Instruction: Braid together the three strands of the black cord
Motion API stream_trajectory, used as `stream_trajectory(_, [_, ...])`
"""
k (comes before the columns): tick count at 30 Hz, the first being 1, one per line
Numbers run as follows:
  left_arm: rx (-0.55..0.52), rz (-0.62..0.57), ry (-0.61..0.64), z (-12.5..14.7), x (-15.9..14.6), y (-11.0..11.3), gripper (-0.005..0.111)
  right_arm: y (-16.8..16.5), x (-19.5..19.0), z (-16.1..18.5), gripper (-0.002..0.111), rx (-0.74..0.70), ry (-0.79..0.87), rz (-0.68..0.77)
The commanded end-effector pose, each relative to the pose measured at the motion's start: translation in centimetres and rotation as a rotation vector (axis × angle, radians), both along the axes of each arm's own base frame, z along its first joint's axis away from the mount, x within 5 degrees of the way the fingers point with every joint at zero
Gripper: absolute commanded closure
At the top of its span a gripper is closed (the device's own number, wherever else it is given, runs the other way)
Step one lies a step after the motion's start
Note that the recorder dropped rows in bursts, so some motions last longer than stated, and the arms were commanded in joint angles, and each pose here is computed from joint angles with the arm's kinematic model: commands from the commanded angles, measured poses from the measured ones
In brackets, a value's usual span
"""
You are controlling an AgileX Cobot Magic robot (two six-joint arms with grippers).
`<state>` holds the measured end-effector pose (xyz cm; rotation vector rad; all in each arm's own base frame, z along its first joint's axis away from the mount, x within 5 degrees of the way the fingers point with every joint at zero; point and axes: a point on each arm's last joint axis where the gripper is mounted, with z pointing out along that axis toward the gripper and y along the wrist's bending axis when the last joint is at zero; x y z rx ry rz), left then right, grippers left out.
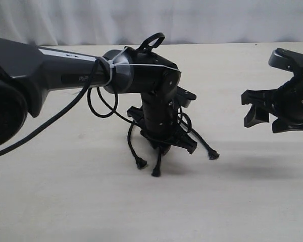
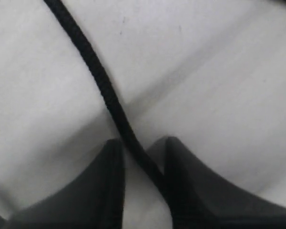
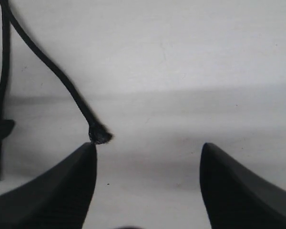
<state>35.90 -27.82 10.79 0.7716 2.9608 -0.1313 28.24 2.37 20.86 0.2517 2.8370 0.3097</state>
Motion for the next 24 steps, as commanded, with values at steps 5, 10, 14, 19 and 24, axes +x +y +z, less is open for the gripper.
stream_trajectory(5, [-0.035,-0.033,-0.113,5.3,0.1,0.4,0.107,-0.1,0.0,0.3,0.048,-0.004,-0.023,0.011])
stream_trajectory(10, [0.062,-0.033,-0.163,8.1,1.1,3.4,0.107,0.0,-0.1,0.3,0.048,0.001,-0.022,0.013])
stream_trajectory(14, [0.114,0.030,-0.133,7.6,2.6,6.5,0.107,0.2,-0.1,0.3,0.048,0.019,-0.019,0.008])
stream_trajectory(19, [0.134,0.102,-0.099,6.3,4.1,9.1,0.107,0.2,-0.1,0.3,0.048,0.021,-0.020,0.011])
stream_trajectory(24, [0.177,0.126,0.015,0.7,4.5,9.3,0.107,0.3,-0.1,0.3,0.048,0.038,-0.022,0.007])
